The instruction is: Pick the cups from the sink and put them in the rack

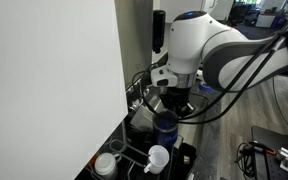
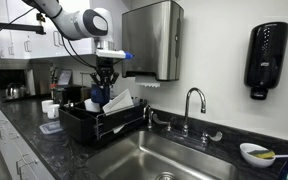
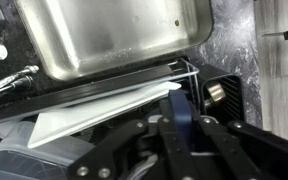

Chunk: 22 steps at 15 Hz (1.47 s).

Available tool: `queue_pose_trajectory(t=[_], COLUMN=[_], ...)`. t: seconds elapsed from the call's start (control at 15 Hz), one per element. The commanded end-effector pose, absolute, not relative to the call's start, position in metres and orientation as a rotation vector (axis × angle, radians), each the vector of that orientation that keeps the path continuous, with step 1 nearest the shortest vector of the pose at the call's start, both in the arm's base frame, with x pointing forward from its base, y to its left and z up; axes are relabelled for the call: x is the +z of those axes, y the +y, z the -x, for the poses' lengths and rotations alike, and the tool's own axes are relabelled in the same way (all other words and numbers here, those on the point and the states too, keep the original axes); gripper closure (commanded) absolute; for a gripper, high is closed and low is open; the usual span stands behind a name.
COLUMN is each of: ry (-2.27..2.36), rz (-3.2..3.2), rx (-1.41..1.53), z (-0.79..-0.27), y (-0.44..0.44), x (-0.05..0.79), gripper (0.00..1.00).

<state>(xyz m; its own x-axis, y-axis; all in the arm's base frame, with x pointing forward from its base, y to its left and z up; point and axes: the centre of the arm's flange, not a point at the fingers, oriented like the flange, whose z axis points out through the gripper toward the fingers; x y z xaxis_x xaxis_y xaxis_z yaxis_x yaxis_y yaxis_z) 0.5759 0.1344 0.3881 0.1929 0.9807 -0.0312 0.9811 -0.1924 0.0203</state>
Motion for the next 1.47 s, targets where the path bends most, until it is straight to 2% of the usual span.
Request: queue_pose_trajectory(t=[0.0,1.4], ry=[2.004,2.074], rz=[-2.340,-2.276], rx=[-0.024,0.031], z=[-0.572,-0.574], y=[0.145,0.169], x=[0.383,0.375], gripper=[0.96,0.96])
